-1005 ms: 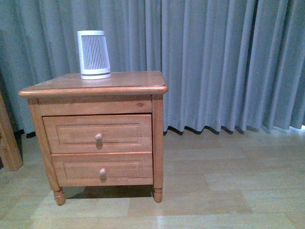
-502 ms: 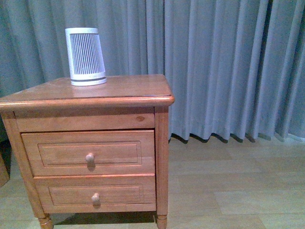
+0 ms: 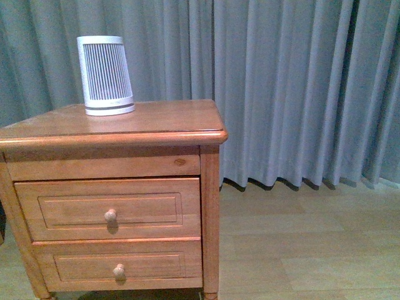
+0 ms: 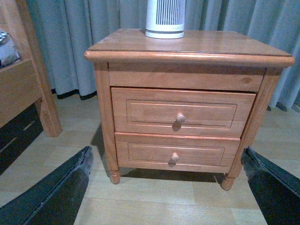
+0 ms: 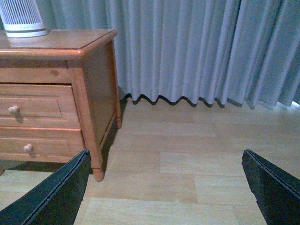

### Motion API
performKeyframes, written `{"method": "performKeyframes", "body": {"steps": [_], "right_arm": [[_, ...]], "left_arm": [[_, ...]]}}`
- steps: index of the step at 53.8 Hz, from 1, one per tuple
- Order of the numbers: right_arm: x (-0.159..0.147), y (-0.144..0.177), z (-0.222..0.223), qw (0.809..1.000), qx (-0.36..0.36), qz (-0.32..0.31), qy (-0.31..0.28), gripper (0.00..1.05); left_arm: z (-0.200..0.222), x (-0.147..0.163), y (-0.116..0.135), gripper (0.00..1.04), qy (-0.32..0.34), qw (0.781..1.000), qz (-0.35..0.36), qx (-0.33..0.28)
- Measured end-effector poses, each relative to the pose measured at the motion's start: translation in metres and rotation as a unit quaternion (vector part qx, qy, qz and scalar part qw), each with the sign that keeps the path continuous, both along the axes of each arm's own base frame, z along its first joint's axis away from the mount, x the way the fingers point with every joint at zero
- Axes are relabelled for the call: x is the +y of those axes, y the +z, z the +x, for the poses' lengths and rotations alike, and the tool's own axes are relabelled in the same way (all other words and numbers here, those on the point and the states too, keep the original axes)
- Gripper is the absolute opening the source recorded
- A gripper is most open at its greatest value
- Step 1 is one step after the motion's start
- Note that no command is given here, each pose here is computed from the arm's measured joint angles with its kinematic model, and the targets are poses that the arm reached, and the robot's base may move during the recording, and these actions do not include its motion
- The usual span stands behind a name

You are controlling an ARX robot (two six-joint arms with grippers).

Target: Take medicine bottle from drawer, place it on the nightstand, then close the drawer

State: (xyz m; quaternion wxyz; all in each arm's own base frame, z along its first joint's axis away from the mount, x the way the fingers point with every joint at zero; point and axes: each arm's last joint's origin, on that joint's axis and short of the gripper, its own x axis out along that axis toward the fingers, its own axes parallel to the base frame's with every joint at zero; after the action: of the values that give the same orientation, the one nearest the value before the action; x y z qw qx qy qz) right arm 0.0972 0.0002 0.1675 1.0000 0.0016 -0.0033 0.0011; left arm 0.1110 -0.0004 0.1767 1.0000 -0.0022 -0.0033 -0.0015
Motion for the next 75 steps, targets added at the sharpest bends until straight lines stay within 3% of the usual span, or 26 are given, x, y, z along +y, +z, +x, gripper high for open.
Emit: {"method": "performKeyframes", "body": {"steps": [6,10,14,22,27,30,40,51,61,75], "right_arm": [[0.000,0.000,0.000,1.000,0.000,0.000,0.000,0.98],[0.000,0.000,0.000,1.000,0.000,0.000,0.000,0.98],[0.000,0.000,0.000,1.000,0.000,0.000,0.000,0.98],[0.000,0.000,0.000,1.000,0.000,0.000,0.000,0.98],[0.000,0.000,0.000,1.000,0.000,0.000,0.000,0.98],[0.000,0.000,0.000,1.000,0.000,0.000,0.000,0.98],[0.000,0.000,0.000,1.000,0.000,0.000,0.000,0.98],[0.000,0.000,0.000,1.000,0.000,0.000,0.000,0.98],[0.000,0.000,0.000,1.000,0.000,0.000,0.000,0.98],[0.000,0.000,0.000,1.000,0.000,0.000,0.000,0.98]], "left_arm": [[0.000,0.000,0.000,0.98,0.000,1.000,0.000,0.000],[0.004,0.001,-0.001,0.98,-0.068,0.992,-0.031,0.098],[0.017,0.004,0.009,0.98,-0.101,0.982,-0.061,0.147],[0.071,0.009,0.068,0.98,-0.118,0.988,-0.050,0.091],[0.116,0.009,0.085,0.98,-0.114,0.991,-0.035,0.067],[0.144,0.007,0.083,0.98,-0.109,0.991,-0.034,0.075],[0.244,-0.010,0.008,0.98,-0.076,0.982,-0.034,0.170],[0.290,-0.020,-0.066,0.98,-0.042,0.970,-0.030,0.238],[0.310,-0.037,-0.092,0.98,-0.051,0.966,-0.013,0.253],[0.331,-0.056,-0.094,0.98,-0.059,0.971,-0.010,0.233]]}}
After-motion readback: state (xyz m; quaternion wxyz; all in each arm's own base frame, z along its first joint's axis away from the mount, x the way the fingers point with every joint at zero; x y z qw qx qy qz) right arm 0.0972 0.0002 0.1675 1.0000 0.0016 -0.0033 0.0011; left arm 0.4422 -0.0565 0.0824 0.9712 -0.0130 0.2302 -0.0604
